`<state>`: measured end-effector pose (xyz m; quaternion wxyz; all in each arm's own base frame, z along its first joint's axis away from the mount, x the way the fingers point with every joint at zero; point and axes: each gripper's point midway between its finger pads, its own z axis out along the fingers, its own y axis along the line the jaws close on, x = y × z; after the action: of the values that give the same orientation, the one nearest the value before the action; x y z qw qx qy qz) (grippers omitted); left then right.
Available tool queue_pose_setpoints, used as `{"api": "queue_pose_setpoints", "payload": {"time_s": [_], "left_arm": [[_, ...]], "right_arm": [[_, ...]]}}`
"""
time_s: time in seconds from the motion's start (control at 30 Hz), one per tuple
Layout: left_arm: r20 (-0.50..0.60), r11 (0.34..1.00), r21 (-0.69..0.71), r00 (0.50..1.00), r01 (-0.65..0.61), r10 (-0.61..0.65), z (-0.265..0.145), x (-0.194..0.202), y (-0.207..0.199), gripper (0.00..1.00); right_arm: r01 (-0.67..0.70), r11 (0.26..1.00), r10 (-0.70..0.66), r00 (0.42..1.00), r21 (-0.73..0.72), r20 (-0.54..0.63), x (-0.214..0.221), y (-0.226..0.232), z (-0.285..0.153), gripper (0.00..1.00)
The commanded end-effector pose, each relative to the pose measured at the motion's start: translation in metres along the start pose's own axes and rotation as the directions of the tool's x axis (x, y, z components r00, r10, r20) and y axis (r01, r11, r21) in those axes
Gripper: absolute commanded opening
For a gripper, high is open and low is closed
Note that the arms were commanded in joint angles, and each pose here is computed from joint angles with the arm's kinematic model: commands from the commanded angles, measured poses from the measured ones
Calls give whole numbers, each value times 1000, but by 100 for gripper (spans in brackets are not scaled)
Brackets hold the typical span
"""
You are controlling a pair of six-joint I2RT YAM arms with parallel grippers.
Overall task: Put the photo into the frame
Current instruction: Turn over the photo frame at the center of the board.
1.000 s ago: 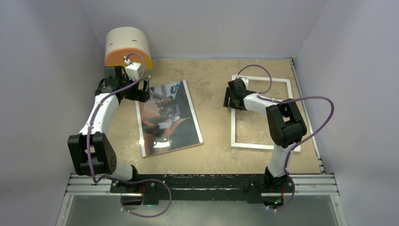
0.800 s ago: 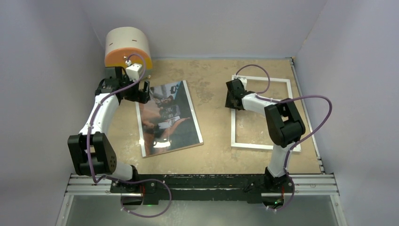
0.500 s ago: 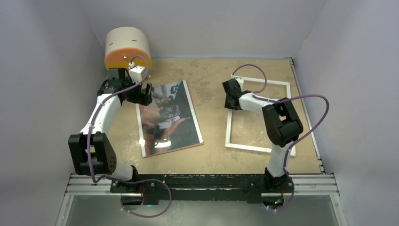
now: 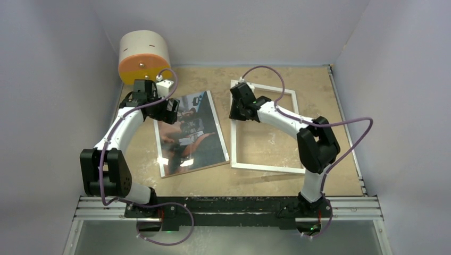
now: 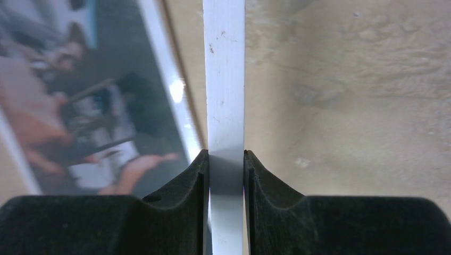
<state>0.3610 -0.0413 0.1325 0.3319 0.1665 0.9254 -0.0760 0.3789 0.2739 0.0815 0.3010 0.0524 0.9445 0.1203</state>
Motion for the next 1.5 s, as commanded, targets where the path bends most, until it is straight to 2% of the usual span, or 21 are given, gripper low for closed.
{"api": "queue_pose_setpoints", "payload": {"time_s": [0.0, 0.33, 0.67, 0.93, 1.17, 1.27, 1.37, 1.47], "left_arm": [[44, 1000, -16, 999, -27, 28, -12, -18, 0, 100], [112, 998, 14, 992, -67, 65, -32, -49, -17, 100], [242, 987, 77, 963, -139, 117, -55, -77, -43, 100], [320, 983, 90, 939, -160, 124, -69, -100, -59, 100], [393, 972, 80, 903, -222, 174, -78, -132, -90, 100], [409, 963, 86, 890, -256, 200, -77, -147, -112, 100], [438, 954, 97, 873, -284, 216, -81, -165, -130, 100], [470, 937, 122, 851, -328, 236, -88, -177, -153, 100]], "right_arm": [[-154, 945, 170, 985, -287, 34, -52, 67, -69, 0], [-248, 739, 301, 953, -627, -21, -96, 135, -167, 0], [-352, 522, 319, 925, -777, -205, -98, 169, -218, 0], [-430, 384, 334, 890, -817, -311, -106, 174, -230, 0], [-501, 350, 378, 849, -791, -371, -112, 143, -210, 0], [-509, 367, 370, 848, -778, -380, -111, 129, -200, 15], [-495, 414, 378, 857, -764, -350, -115, 111, -195, 32], [-464, 466, 372, 875, -754, -309, -118, 99, -194, 45]]}}
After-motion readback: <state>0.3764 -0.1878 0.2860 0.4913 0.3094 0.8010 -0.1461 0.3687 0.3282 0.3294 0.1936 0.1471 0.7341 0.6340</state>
